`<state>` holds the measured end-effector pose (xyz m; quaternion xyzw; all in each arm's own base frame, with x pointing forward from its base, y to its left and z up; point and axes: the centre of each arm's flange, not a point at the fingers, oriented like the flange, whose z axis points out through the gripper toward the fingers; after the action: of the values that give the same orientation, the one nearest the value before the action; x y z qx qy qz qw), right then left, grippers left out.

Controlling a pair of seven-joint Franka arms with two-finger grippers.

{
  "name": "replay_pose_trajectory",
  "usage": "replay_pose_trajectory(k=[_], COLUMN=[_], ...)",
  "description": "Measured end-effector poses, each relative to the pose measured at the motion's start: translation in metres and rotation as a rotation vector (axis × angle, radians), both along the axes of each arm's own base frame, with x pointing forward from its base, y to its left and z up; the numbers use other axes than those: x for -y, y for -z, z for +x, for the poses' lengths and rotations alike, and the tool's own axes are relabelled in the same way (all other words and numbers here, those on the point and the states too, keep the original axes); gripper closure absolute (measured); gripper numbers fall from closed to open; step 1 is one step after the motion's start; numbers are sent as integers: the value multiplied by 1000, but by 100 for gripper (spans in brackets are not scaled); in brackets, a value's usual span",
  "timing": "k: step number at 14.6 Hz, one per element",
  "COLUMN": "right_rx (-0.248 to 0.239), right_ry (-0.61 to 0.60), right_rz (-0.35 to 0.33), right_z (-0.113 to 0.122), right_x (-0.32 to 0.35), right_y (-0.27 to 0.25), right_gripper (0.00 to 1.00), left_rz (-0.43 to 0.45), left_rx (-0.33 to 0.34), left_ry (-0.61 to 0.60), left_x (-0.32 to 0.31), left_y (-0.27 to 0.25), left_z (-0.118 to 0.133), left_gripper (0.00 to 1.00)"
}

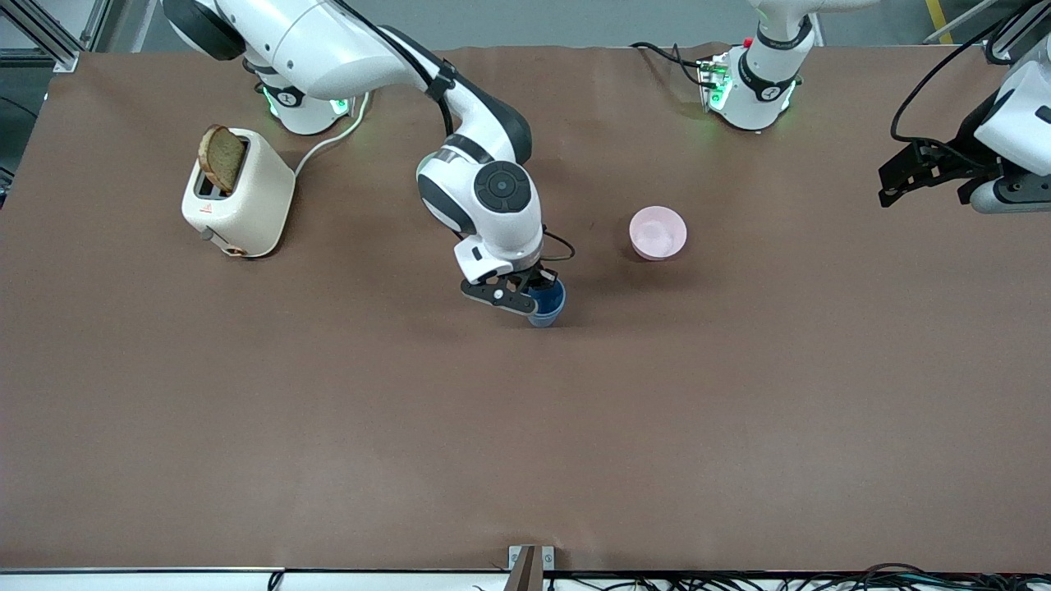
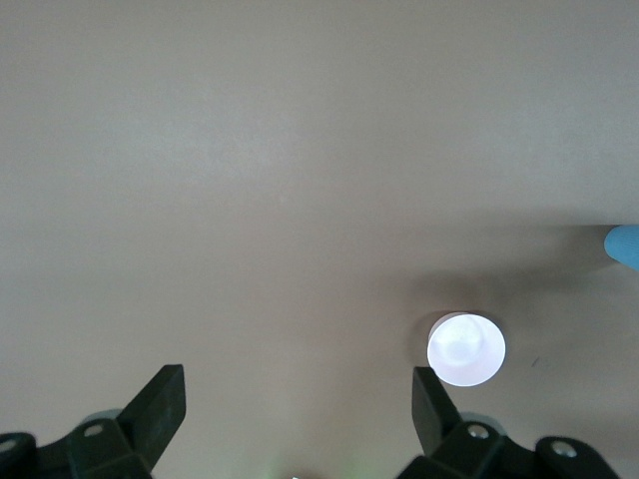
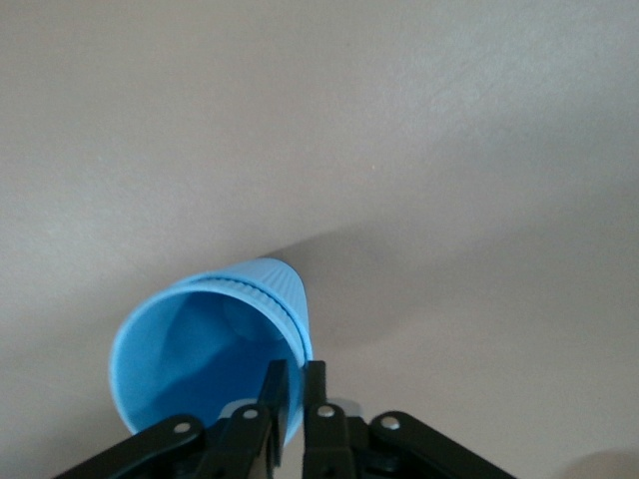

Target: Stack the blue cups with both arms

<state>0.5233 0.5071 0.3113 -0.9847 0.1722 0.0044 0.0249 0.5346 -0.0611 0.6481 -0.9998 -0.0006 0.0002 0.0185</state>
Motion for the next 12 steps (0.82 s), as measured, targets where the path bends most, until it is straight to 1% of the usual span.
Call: replay_pose_trajectory(k=[2, 4, 5, 7, 8, 9, 12], right_rx=[32, 82, 110, 157, 165, 162, 145], right_ry=[26, 64, 85, 140, 166, 174, 155], right_rz=[19, 34, 39, 30, 5, -33, -127], right_z=[16, 34, 42, 54, 60, 64, 73], right_x=[10, 31, 46, 84, 110, 142, 243], right_y=[-24, -72, -99, -155, -180, -204, -264], right_gripper=[64, 46, 35, 16, 4, 0, 0], left_rz=[0, 0, 0, 0, 0, 0, 0], left_rx=[0, 0, 0, 1, 0, 0, 1], left_ry=[0, -1, -1, -1, -2, -2, -3], left_x=[0, 0, 0, -1, -1, -1, -2], left_y=[0, 0, 0, 0, 0, 0, 0], left_z=[0, 0, 0, 0, 0, 0, 0], left_gripper=[0, 0, 0, 0, 0, 0, 0])
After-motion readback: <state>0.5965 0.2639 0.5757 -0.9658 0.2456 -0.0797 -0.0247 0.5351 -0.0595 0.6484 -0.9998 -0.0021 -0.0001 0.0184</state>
